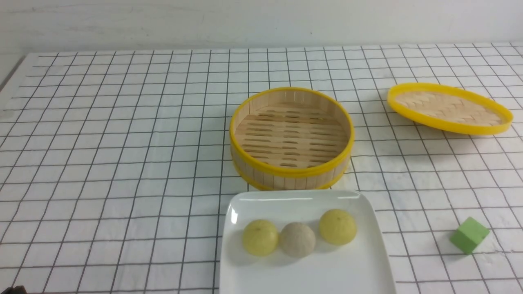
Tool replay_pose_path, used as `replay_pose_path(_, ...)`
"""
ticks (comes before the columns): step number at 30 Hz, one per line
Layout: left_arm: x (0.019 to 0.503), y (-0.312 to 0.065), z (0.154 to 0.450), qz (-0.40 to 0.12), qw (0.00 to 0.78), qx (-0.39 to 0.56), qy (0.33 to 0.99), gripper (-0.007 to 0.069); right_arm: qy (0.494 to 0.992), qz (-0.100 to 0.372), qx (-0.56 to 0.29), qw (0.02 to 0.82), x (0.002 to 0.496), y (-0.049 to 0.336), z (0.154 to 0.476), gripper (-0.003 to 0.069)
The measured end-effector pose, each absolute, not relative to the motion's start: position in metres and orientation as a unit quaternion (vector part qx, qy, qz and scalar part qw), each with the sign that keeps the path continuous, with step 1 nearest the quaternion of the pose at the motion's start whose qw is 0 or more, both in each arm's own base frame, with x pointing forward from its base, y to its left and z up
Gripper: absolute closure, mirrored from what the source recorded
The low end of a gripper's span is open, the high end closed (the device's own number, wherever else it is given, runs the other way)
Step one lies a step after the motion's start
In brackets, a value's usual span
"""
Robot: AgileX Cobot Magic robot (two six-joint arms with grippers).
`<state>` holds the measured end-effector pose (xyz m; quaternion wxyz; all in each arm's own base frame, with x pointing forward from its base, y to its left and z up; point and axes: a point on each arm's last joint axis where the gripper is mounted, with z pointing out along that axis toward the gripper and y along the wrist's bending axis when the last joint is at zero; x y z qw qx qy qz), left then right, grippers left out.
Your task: Put the steamed buns into the plate on the white-black tablecloth.
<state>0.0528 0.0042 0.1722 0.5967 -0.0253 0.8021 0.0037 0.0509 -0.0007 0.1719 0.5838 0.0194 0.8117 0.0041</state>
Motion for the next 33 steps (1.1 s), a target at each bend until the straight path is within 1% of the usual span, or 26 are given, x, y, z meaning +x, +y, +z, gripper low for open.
replay_pose_path(33, 0.0528, 0.0049, 0.1721, 0.013, 0.596, -0.019, 0.802, 0.0515, 0.812, 0.004, 0.019, 0.584, 0.0509, -0.0007, 0.1719, 0.0521)
